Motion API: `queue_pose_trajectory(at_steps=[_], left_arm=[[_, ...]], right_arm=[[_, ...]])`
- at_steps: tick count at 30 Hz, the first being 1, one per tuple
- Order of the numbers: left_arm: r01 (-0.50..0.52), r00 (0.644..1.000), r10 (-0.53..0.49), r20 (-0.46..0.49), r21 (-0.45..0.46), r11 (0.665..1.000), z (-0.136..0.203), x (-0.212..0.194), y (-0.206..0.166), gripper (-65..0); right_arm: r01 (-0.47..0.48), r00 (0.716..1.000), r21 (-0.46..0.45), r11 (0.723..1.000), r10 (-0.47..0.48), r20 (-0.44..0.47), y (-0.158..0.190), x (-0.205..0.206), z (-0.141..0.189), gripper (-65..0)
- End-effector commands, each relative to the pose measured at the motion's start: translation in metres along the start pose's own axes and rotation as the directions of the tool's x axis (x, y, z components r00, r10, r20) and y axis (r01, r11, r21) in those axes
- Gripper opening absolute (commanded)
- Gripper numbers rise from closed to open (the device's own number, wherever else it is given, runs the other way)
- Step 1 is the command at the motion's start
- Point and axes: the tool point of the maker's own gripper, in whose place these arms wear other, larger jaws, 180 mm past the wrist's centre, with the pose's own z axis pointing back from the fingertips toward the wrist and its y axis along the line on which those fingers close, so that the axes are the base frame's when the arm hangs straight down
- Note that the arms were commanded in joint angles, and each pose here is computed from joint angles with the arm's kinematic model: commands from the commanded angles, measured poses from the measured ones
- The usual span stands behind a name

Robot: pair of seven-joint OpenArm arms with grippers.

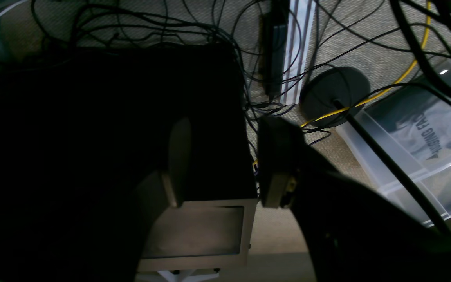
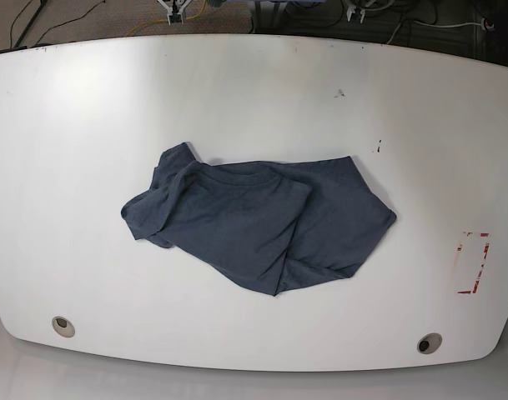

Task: Layout the t-shirt on the table in an organized manner, then fold the t-shirt properly

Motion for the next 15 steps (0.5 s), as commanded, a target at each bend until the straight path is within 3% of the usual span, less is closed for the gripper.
queue_pose_trajectory(at_steps=[1,15], left_arm=[[-0.002,1.000,0.002,-0.001,-0.003,1.000,-0.0003,0.0011,-0.0025,-39.1],[0.001,1.000,-0.001,0.001,0.002,1.000,-0.0003,0.0021,-0.0011,-38.9]], right_arm=[[0.015,1.000,-0.005,1.000,-0.015,0.001,-0.0029,-0.0037,0.0012,-39.3],[0.008,1.000,-0.003,1.000,-0.008,0.005,-0.0028,-0.0032,0.0012,-39.2]])
